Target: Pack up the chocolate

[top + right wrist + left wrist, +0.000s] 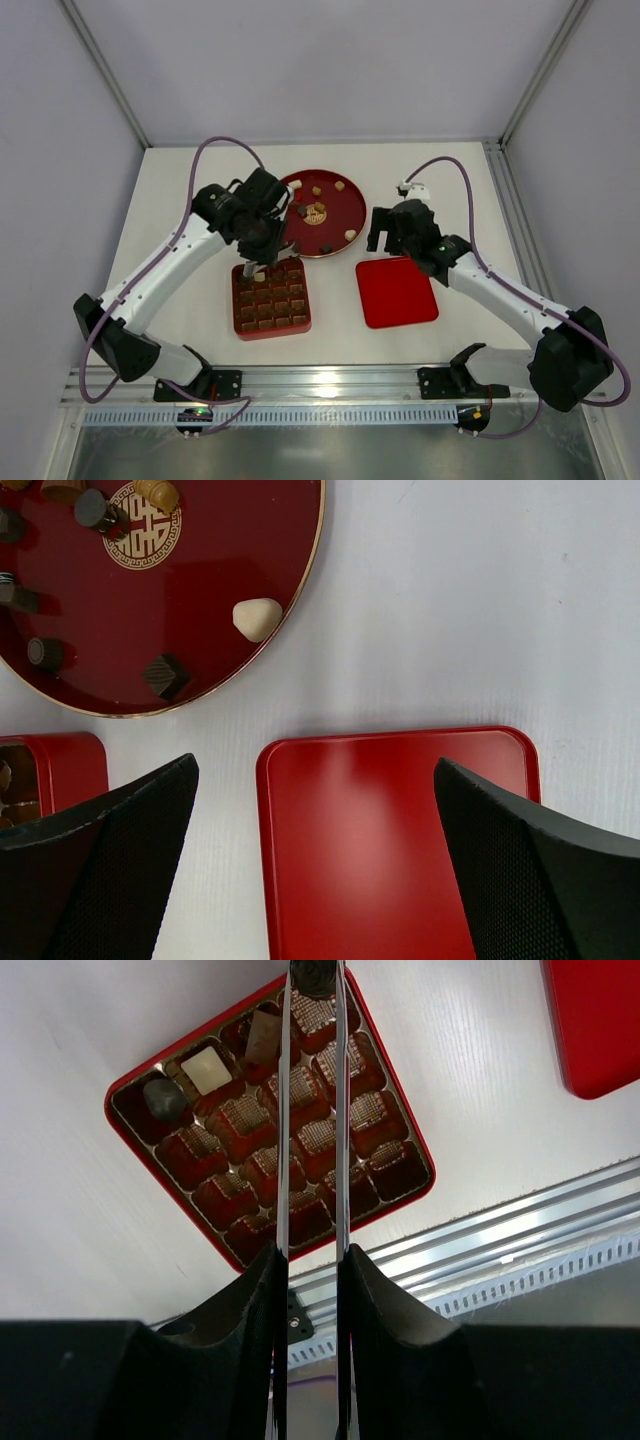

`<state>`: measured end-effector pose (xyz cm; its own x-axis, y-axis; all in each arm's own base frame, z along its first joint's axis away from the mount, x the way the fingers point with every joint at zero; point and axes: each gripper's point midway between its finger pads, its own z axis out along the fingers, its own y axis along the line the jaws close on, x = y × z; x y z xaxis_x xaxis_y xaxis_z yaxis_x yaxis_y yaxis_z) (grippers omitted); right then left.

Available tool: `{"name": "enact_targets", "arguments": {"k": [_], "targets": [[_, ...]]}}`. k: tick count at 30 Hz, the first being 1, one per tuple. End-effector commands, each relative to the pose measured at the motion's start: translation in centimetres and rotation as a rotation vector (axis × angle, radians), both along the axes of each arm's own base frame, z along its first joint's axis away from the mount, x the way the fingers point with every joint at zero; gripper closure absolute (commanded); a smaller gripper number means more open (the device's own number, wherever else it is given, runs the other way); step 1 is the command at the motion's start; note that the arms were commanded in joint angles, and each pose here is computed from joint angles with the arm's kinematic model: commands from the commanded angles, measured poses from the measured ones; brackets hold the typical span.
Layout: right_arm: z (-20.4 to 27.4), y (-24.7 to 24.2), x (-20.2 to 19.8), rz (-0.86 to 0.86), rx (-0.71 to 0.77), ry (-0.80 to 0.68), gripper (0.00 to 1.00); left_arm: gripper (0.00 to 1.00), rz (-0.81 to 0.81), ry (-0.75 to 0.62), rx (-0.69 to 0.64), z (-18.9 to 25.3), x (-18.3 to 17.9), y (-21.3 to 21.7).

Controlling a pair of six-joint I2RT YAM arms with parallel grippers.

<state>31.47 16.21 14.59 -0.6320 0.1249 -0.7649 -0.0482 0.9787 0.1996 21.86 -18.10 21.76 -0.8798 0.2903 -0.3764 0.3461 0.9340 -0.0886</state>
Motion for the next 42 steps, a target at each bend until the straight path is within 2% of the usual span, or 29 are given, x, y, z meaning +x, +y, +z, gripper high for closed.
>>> {"name": "enact_targets", "arguments": {"k": [1, 11, 31, 42], "targets": [[1.1, -0.9, -0.1, -0.044, 0.02, -0.038, 0.0, 0.7, -0.004, -0.012, -0.041, 0.5, -1.0, -0.3], [1.0, -1.2, -0.7, -0.05, 0.026, -0.037, 0.0, 0.69, -0.011, -0.004, -0.042, -0.6, -2.6, -0.4], [0.9, -1.4, -0.8, -0.053, 0.023, -0.041, 0.0, 0.65, 0.011, -0.034, 0.001, -1.1, -1.7, 0.0], [0.9, -1.3, -0.7, -0.05, 0.022, -0.042, 0.0, 0.64, 0.016, -0.094, -0.011, 1.1, -0.6, -0.2]]}}
